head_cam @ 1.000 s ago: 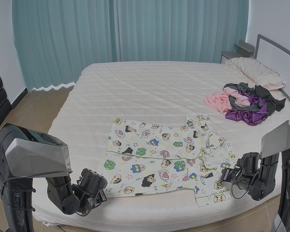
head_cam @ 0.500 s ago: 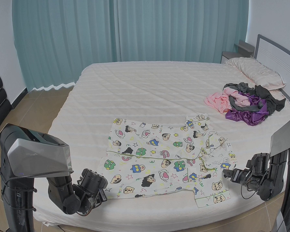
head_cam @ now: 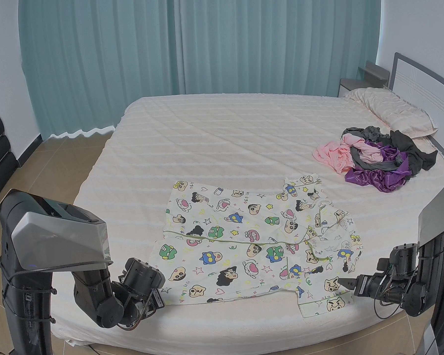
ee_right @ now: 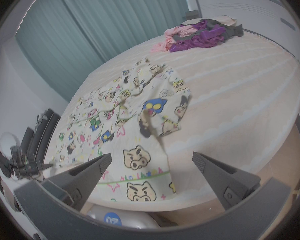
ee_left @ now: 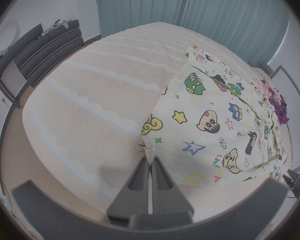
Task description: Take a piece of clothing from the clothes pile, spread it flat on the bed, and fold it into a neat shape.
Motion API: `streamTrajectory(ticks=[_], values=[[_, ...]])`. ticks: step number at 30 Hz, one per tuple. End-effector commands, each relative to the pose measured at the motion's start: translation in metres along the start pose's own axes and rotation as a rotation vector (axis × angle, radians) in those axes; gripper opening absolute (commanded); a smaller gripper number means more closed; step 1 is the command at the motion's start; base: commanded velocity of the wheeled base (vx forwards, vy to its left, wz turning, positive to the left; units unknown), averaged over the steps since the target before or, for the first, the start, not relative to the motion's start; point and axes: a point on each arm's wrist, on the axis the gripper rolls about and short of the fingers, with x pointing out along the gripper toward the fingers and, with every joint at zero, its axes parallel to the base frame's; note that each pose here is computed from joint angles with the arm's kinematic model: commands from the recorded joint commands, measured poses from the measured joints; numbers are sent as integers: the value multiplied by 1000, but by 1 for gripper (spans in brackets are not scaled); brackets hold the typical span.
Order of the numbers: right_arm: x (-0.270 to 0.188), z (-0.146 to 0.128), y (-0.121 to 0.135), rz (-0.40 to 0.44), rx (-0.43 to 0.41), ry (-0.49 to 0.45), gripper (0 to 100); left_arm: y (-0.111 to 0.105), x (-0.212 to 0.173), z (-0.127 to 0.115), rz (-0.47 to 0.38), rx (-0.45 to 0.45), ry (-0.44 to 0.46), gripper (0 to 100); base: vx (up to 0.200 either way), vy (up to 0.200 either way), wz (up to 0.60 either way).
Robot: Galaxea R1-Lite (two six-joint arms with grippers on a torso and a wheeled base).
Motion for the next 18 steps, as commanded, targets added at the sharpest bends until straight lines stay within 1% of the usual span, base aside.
streamTrajectory(ticks=[1, 9, 17, 18], values=[[9, -25, 1, 4, -87, 128, 100, 0, 0, 0, -1, 0, 3, 0, 0, 0, 0], [13, -31, 2, 11, -101, 158, 100, 0, 0, 0, -2, 0, 4, 0, 0, 0, 0], [28, -27, 6, 34, -115, 126, 100, 0, 0, -1, -1, 1, 5, 0, 0, 0, 0], [31, -27, 7, 34, -116, 122, 0, 0, 0, -1, -1, 1, 5, 0, 0, 0, 0]])
